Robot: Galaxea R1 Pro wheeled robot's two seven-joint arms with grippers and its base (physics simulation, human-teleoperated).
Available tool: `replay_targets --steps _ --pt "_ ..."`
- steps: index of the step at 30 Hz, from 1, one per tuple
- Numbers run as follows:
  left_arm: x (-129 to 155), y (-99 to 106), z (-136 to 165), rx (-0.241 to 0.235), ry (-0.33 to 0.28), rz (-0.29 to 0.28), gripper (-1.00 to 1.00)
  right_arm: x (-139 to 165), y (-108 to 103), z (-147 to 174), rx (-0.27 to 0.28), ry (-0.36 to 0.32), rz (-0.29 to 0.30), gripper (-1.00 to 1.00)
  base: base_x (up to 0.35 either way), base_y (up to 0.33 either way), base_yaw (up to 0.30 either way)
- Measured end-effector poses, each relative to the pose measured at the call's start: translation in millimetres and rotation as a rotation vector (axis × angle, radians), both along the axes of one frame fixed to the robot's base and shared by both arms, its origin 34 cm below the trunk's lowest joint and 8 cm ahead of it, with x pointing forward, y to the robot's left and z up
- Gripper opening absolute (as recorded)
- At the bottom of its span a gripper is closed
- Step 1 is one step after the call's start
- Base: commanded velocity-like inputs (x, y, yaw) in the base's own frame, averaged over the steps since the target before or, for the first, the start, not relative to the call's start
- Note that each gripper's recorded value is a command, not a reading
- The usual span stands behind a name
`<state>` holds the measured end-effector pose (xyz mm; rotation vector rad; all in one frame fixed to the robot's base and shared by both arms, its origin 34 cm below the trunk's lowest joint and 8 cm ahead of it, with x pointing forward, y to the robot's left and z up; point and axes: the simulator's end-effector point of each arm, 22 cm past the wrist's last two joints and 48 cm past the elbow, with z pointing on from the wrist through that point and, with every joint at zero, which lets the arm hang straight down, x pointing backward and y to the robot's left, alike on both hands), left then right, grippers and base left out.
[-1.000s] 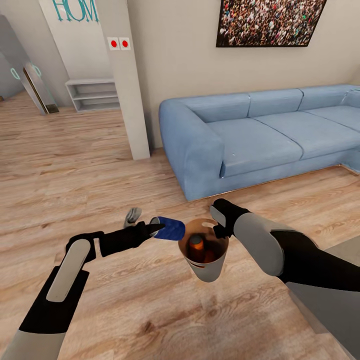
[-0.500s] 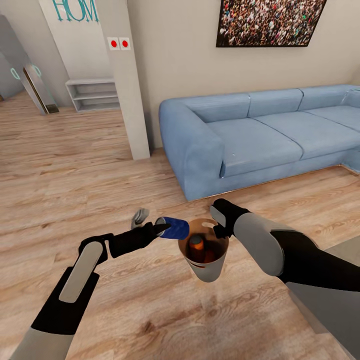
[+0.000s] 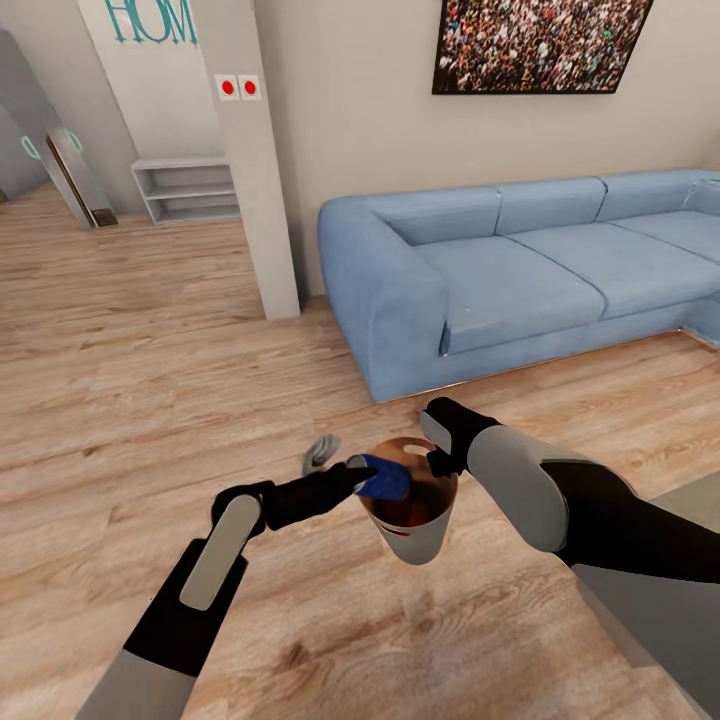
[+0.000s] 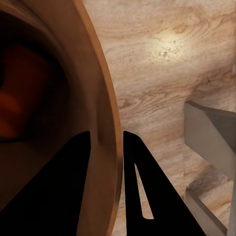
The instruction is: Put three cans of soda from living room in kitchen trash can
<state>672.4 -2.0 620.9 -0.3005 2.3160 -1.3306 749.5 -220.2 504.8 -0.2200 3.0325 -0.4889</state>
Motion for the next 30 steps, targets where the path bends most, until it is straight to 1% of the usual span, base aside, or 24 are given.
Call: replay_targets --steps 4,7,10,12,14,16,17,19,21,27,30 --pt "-4 -11 -4 0.006 0.001 -0.011 -1.0 0 0 0 0.0 0.001 0.0 -1.0 0.0 0.0 0.0" --pt "-6 -14 -5 0.011 -0.001 -0.017 -1.0 0 0 0 0.0 0.001 0.0 -1.0 0.0 0.0 0.0" --pt "-1 -14 -4 0.012 -0.013 0.003 -1.0 0 0 0 0.0 0.001 0.0 -1.0 0.0 0.0 0.0" --pt "-1 -15 -8 0.017 -0.009 0.012 -1.0 0 0 0 0.0 0.001 0.0 -1.0 0.0 0.0 0.0" --pt "-4 -19 -12 0.021 -0.003 0.007 -1.0 0 0 0 0.0 0.001 0.0 -1.0 0.0 0.0 0.0" --pt "-10 -27 -18 0.029 0.006 -0.011 -1.0 0 0 0 0.001 0.001 0.0 -1.0 0.0 0.0 0.0" --pt "-11 -28 -19 0.031 0.005 -0.011 -1.0 0 0 0 0.001 0.001 0.0 -1.0 0.0 0.0 0.0" --pt "-7 -29 -21 0.034 -0.005 0.012 -1.0 -1 0 0 0.001 0.001 -0.001 -1.0 0.0 0.0 0.0" --pt "-7 -31 -23 0.038 -0.007 0.019 -1.0 -1 0 0 0.002 0.002 -0.001 -1.0 0.0 0.0 0.0" --pt "-18 -44 -34 0.053 0.006 -0.007 -1.0 -1 0 0 0.002 0.002 -0.001 -1.0 0.0 0.0 0.0" --pt "-17 -44 -37 0.06 0.004 0.002 -1.0 -1 0 -1 0.001 0.002 0.0 -1.0 0.0 0.0 0.0"
